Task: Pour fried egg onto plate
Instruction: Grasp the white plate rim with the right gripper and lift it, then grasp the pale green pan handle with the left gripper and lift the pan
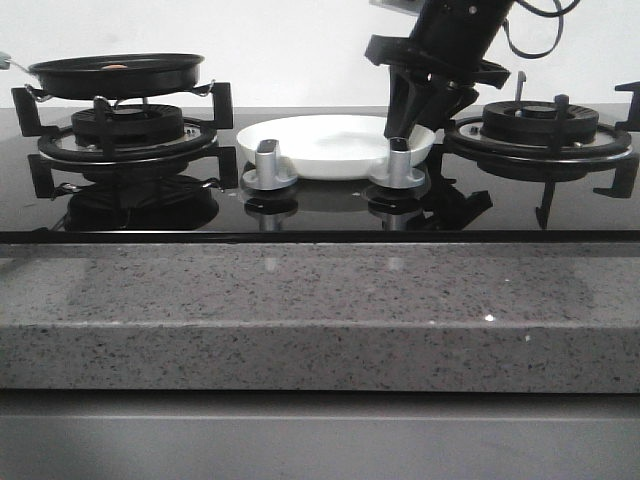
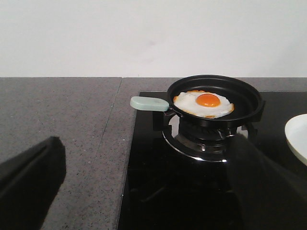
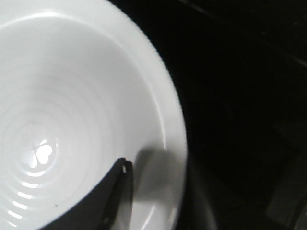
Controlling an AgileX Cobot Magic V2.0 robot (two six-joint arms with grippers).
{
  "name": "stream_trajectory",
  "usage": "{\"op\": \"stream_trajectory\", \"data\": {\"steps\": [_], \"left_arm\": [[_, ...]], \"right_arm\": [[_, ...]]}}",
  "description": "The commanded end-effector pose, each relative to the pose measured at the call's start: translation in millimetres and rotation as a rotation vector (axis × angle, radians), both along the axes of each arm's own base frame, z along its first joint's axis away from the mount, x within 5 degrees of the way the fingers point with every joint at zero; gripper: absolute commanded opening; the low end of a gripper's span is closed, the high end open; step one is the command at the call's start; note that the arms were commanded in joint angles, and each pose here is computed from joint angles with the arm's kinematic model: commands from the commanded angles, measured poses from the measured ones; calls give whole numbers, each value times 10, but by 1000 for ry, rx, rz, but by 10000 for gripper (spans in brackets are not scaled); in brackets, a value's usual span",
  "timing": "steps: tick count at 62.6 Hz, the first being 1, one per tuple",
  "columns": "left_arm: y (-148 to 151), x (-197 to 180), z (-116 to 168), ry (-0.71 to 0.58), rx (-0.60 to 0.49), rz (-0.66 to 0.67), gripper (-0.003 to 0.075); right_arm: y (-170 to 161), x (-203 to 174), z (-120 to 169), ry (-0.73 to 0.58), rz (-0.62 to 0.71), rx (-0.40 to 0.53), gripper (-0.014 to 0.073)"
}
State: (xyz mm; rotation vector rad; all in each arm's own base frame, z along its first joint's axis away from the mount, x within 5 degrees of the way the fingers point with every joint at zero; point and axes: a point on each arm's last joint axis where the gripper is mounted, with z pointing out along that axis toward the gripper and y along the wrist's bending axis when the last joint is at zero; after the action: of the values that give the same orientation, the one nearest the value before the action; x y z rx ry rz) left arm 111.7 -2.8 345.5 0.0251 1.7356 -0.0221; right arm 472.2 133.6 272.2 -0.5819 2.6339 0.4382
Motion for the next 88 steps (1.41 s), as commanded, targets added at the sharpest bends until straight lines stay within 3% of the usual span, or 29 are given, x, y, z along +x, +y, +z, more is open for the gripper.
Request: {"op": "stream_trajectory", "data": {"steps": [1,11,20,35,55,67,88], "left_arm": [[3,-6,199,-115,-18,5,671],[3,-6,199,-115,-18,5,671],[3,-6,199,-115,-18,5,671],[3,-6,199,-115,-18,5,671],[3,-4,187,-112,-18,5,671],[3,-3,172,-100,-18,5,671],[3,-3,174,-102,-18,5,671]], "right_arm": [[2,-63,374,-102,4,43,143],[2,-63,373,-101,2,43,-122],[-53,-76,493,-90,-30,59,-106],[-269,-215,961,-78,-149,121,-106],[-261,-586,1391,-106,-113,233,-106],[-237,-884,1275,-79,-19,247,-106],[-180,-1366,863,-138,-73,277,-106]]}}
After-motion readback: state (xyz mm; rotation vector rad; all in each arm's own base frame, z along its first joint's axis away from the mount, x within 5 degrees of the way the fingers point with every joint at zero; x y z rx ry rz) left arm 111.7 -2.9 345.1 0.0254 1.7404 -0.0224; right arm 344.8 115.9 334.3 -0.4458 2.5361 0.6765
